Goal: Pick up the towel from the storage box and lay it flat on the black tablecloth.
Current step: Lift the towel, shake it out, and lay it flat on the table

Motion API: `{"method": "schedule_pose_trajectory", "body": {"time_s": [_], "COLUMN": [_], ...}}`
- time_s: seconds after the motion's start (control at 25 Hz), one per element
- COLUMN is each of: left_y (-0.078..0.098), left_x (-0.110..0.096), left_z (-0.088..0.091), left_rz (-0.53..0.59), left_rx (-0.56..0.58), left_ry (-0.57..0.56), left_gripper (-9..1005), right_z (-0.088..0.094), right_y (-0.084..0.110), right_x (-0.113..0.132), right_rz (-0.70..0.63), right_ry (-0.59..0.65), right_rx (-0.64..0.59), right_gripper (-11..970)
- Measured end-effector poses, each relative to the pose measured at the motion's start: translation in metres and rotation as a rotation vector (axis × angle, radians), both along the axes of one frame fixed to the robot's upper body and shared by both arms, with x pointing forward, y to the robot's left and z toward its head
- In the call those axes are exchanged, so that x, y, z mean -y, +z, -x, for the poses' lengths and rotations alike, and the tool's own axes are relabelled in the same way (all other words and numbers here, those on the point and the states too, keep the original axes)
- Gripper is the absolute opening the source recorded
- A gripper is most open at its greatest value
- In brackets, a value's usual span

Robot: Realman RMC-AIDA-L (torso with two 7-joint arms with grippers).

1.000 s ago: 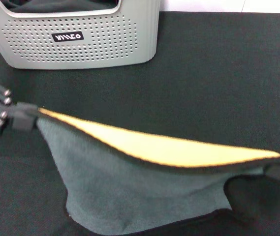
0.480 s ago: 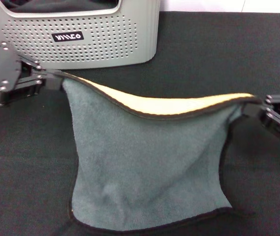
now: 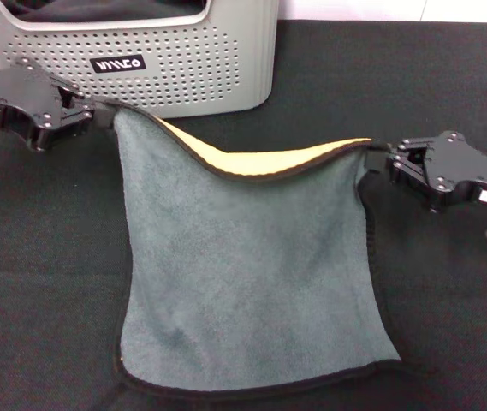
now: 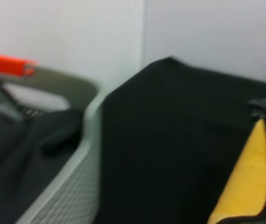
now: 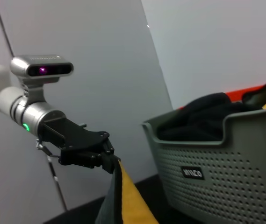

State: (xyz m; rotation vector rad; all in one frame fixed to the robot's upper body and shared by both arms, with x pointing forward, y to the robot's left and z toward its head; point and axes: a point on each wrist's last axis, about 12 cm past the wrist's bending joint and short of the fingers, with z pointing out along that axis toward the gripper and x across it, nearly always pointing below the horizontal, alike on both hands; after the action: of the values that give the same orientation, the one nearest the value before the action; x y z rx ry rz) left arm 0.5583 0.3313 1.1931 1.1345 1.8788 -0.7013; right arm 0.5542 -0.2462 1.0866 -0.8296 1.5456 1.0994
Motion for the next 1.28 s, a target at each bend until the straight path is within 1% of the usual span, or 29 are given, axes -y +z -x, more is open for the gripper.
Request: {"method": "schedule_pose_trajectory", "body": {"time_s": [0.12,0.16,0.2,0.24,0.44,0.52,0.64,0.96,1.12,1.28], "left_y": [-0.007,-0.009,-0.011,-0.014,-0.028,-0.035,-0.04,-0.051,-0.057,-0.063], "left_x": [-0.001,0.0,0.002,0.003,0.013,0.017,0.02,0.024,0.027,0.029], "left_z": [-0.004,-0.006,-0.007,-0.008,-0.013,-0.016,-0.017,-0.025,-0.026,-0.027], "left_rz": [-0.04,-0.052,-0.064,-0.075,-0.142,-0.157,-0.159,-0.186,-0.227,-0.235], "left_rx": [-0.004,-0.006,-0.009,-0.012,-0.029,-0.033,-0.035,-0.008,-0.011,-0.023], "left_ry": [0.046,0.056,0.064,0.071,0.09,0.104,0.116,0.184,0.197,0.201], "left_gripper": [25,25,25,25,25,25,25,26,26,26], "right_z": [-0.007,-0.007,-0.014,-0.015,-0.024,-0.027,-0.031,-0.035,-0.035,-0.034], "right_y": [0.0,0.0,-0.002,-0.002,-0.005,-0.007,-0.009,-0.017,-0.021,-0.023], "right_x": [-0.006,-0.006,-0.007,-0.008,-0.015,-0.016,-0.018,-0.02,-0.022,-0.023], "right_rz": [0.023,0.023,0.047,0.052,0.092,0.106,0.123,0.15,0.158,0.158], "right_ry": [-0.015,-0.015,-0.045,-0.05,-0.082,-0.102,-0.125,-0.178,-0.196,-0.207], "right_rx": [-0.004,-0.004,-0.018,-0.021,-0.05,-0.068,-0.1,-0.17,-0.191,-0.201], "right_gripper": [69,70,71,72,77,79,82,90,94,97]}}
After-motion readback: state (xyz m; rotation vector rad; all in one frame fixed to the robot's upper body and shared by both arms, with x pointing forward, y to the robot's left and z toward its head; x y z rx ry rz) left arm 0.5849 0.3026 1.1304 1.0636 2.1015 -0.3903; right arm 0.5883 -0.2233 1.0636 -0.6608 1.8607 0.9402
